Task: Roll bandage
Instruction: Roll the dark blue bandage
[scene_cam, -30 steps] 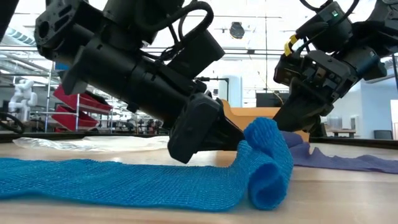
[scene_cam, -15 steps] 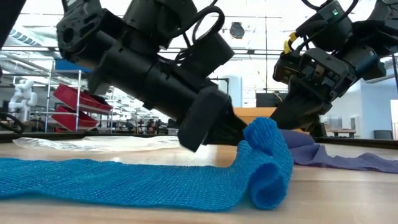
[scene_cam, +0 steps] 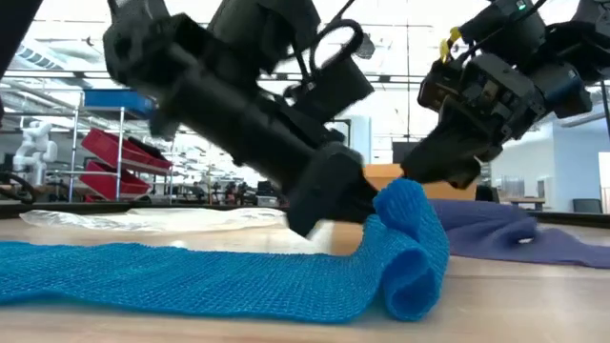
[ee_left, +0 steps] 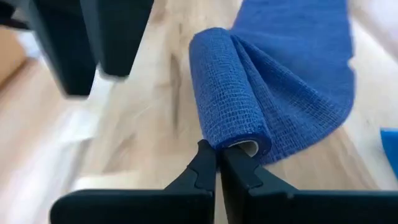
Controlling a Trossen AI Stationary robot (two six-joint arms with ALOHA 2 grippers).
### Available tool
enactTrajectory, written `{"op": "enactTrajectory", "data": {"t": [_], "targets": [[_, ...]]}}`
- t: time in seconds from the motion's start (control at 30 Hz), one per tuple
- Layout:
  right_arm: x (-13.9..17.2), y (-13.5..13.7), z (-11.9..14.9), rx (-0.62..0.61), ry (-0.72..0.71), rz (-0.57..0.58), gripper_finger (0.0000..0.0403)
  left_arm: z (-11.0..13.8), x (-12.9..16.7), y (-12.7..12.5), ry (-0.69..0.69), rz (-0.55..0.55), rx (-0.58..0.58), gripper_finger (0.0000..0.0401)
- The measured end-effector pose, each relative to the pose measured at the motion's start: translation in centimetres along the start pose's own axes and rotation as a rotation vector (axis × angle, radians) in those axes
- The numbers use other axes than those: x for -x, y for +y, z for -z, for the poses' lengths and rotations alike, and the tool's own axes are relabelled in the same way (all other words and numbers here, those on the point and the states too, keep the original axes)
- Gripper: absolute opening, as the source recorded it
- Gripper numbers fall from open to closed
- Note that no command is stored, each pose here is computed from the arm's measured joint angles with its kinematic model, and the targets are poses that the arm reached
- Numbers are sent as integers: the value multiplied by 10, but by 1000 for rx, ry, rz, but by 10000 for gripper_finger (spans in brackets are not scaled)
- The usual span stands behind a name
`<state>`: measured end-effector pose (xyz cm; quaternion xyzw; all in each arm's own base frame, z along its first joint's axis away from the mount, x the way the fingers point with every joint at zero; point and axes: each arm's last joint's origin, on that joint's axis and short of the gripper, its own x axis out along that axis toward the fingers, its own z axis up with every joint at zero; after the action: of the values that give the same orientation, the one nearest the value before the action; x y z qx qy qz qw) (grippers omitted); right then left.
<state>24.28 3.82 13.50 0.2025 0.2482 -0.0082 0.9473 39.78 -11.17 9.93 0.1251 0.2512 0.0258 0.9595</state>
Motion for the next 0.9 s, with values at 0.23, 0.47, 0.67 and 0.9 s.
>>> {"op": "enactTrajectory", "data": {"t": [0.23, 0.47, 0.67, 0.9], "targets": [[27, 27, -28, 111, -232, -133, 144, -38, 44, 16, 63, -86, -64, 6], [66, 59, -42, 248, -444, -165, 144, -84, 101, 36, -20, -152, -81, 6], [85, 78, -36, 356, -518, -93, 144, -106, 146, 45, -67, -153, -116, 6], [69, 82, -20, 325, -435, -78, 158, -122, 179, 58, -134, -183, -103, 5]]}}
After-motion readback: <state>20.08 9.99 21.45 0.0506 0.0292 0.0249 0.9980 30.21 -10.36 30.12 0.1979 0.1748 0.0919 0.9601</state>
